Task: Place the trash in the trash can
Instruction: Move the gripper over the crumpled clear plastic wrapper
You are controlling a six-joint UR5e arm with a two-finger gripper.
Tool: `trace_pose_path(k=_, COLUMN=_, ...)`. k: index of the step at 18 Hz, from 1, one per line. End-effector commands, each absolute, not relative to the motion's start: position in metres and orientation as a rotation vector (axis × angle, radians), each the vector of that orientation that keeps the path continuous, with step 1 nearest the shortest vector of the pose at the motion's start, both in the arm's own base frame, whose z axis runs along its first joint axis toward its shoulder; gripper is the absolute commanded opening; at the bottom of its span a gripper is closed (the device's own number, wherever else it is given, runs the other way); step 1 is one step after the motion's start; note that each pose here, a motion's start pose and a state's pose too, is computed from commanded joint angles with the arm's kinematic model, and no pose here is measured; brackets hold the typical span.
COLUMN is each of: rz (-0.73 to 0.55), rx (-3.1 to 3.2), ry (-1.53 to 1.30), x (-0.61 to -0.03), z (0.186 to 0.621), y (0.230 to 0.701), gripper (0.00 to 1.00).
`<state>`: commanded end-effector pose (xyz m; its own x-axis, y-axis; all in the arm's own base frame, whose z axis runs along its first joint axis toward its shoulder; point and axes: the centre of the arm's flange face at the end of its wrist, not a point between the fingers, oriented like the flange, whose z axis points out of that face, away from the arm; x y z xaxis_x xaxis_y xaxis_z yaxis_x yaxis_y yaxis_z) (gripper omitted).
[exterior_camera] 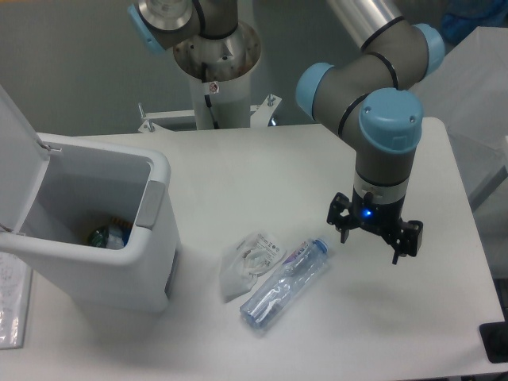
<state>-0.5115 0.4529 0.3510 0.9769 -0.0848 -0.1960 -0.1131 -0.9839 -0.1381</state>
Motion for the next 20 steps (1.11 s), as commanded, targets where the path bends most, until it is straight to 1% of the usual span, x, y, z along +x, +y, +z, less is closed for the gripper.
trace_pose_path(k=8, rz=0.273, rx=-2.973, ry=0.182, x=-0.502, z=0.345, y=0.466, gripper=1.0)
trace_pose_path(k=13, rz=0.227, rx=-3.025, ry=0.059, x=-0.482, z=0.314, y=0.488, gripper=1.0)
trace_pose_path(k=15, rz=0.206, rx=-3.033, ry=0.075, x=-0.468, z=0.307, y=0.499, gripper=1.0)
trace_pose_path(k=17, rz=0.176, rx=-3.041, ry=0.15, x=-0.438, z=0.298, y=0.518, gripper=1.0)
trace_pose_path(k=20, rz=0.14, rx=-3.095, ry=0.198, x=-0.409, z=0.277, y=0.509, gripper=1.0)
